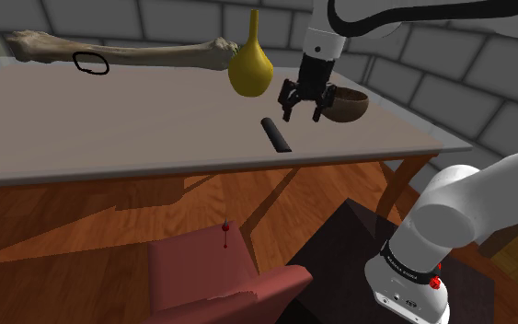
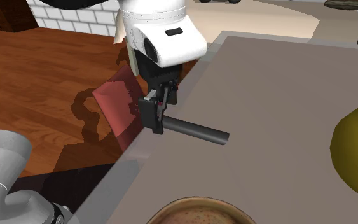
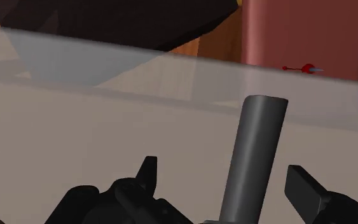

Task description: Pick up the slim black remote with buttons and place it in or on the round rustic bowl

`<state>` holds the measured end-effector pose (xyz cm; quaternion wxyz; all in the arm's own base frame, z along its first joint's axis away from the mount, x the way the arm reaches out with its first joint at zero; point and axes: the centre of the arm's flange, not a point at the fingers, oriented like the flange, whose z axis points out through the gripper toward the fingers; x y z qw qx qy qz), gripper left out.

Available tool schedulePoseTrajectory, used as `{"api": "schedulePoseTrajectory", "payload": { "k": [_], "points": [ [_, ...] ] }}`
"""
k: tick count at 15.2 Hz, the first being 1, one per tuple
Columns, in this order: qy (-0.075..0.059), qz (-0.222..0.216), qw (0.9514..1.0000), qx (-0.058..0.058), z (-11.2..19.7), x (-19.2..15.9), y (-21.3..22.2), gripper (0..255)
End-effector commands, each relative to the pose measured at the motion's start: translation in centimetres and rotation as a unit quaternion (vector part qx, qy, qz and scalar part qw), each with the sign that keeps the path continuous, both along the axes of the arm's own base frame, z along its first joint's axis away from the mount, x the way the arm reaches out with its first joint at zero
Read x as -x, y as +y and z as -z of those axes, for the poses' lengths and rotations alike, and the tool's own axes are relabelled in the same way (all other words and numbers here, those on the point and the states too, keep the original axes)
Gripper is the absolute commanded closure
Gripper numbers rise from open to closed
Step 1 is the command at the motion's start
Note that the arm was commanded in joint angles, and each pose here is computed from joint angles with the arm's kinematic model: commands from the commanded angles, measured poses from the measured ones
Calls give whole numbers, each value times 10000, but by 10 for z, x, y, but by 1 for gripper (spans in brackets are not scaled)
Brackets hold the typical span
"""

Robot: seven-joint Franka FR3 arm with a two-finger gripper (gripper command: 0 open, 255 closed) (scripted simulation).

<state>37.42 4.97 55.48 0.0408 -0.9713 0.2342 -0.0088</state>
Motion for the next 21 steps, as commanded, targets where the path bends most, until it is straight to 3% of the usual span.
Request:
{"api": "schedulePoseTrajectory", "payload": {
  "k": [1, 4, 11, 19, 20, 21],
  "points": [
    [19, 438, 9990, -11, 9, -22, 14, 0],
    [42, 882, 9961, -13, 20, -46, 25, 0],
    [42, 882, 9961, -13, 60, -48, 28, 0],
    [42, 882, 9961, -13, 60, -48, 28, 0],
    [42, 882, 9961, -13, 60, -48, 28, 255],
    [42, 882, 9961, -13, 60, -48, 28, 255]
  ]
}}
